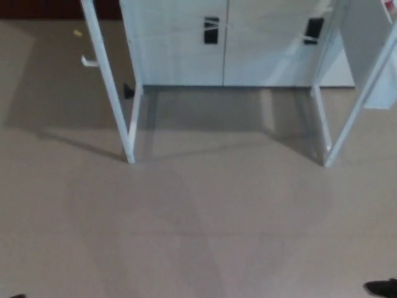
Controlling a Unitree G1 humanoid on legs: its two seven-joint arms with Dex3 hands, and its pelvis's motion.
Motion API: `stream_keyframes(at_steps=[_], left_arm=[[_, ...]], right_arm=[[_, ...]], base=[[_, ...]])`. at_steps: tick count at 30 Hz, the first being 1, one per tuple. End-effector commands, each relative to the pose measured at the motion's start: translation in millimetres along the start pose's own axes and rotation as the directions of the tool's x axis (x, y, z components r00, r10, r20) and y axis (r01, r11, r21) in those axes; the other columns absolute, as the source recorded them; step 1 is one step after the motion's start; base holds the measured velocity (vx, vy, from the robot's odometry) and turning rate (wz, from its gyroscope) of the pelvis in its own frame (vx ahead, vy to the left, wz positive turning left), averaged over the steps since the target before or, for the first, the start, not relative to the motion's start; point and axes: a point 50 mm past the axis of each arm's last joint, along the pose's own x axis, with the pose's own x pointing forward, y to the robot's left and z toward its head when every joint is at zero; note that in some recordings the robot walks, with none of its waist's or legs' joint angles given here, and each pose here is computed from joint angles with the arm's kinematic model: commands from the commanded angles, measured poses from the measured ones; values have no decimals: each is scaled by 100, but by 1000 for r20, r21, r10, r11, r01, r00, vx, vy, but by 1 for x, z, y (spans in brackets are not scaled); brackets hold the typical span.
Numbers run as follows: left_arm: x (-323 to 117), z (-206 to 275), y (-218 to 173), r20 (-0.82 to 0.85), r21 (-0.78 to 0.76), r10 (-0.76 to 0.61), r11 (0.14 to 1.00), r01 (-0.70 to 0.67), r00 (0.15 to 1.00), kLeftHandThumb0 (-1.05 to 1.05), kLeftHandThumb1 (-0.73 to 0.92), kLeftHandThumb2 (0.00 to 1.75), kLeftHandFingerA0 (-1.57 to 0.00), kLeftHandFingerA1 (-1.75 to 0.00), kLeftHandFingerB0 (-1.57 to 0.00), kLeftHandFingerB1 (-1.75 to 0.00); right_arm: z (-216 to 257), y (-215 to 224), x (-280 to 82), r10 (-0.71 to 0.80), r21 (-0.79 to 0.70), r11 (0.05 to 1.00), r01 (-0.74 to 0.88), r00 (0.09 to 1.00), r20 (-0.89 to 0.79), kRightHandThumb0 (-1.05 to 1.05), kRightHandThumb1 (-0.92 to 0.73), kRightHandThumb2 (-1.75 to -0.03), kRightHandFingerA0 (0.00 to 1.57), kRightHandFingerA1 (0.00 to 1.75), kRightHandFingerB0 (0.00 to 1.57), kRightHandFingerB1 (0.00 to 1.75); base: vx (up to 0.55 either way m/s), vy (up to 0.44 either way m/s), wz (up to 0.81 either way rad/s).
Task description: The robot walk towards a table in front and pick up a black pencil case on the left hand side and put the pencil case into a small container on the right hand side
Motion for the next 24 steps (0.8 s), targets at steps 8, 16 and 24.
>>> stream_keyframes(at_steps=[8,16,24], left_arm=[[-9,-9,7,-9,15,4,1000,-4,1000,-5,41,86,-26,-55,-11,-46],[-10,-12,7,-13,74,4,997,-3,1000,-8,57,56,-42,-40,-27,-31],[-13,-14,8,-6,72,5,997,-5,1000,-7,57,56,-41,-40,-27,-31]], right_arm=[[-16,4,-10,36,-36,999,-38,998,-42,-38,-60,-58,54,39,42,36],[-18,6,-12,46,-57,997,-50,997,-58,-39,-61,-58,53,38,43,36],[-20,7,-12,54,-53,997,-57,997,-60,-37,-61,-58,53,39,42,36]], base=[[388,-34,-12],[478,220,-8],[252,30,8]])
